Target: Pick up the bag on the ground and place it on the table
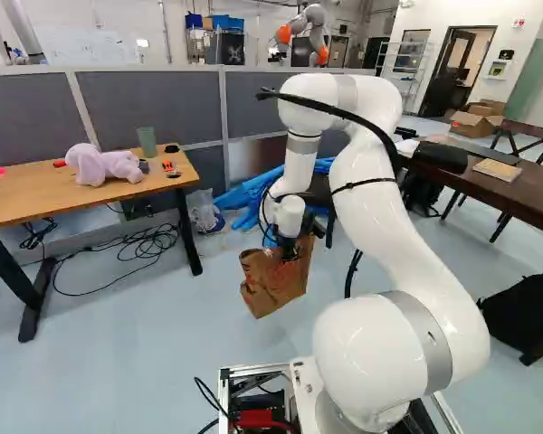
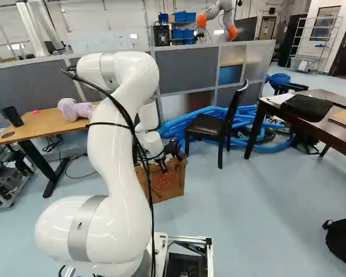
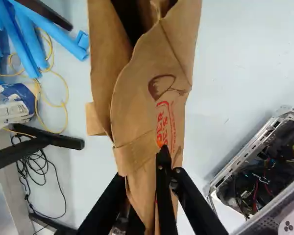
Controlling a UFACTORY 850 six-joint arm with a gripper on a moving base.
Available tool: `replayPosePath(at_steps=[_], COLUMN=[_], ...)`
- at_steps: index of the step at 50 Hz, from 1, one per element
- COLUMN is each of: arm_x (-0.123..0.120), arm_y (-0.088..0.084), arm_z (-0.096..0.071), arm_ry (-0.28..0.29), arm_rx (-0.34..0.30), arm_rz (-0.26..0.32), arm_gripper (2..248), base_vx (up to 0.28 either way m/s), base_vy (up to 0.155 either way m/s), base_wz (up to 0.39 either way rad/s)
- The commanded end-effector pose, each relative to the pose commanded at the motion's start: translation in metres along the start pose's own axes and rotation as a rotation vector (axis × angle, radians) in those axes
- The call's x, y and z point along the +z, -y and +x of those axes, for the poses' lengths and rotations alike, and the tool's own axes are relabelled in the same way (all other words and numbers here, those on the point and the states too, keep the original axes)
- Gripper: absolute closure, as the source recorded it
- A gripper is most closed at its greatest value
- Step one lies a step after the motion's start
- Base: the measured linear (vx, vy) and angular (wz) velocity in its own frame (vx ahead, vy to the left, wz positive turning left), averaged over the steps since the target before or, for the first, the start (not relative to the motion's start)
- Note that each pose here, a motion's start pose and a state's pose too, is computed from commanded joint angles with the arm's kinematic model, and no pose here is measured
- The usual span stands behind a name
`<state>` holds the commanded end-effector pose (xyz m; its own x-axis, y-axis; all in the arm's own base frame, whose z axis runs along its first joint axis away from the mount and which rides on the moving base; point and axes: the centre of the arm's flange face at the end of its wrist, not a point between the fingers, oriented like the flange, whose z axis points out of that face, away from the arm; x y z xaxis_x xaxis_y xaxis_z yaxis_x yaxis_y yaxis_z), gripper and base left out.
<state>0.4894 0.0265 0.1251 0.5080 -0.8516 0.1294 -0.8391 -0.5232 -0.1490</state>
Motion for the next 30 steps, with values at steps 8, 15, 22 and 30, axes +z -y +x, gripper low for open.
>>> replayPosePath(at_steps=[8,15,22,30], arm_x=[-0.012,-0.023,-0.033,-0.045], arm_y=[-0.002,-0.004,-0.005,-0.006], arm_z=[-0.002,-0.002,-0.003,-0.003], arm_ry=[0.017,0.024,0.023,0.016], arm_rx=[-0.075,-0.146,-0.219,-0.303], arm_rz=[-0.007,-0.007,0.0,0.011], arm_gripper=[229,229,229,229], base_vx=[0.0,0.0,0.0,0.0], base_vy=[0.0,0.0,0.0,0.0], base_wz=[0.0,0.0,0.0,0.0])
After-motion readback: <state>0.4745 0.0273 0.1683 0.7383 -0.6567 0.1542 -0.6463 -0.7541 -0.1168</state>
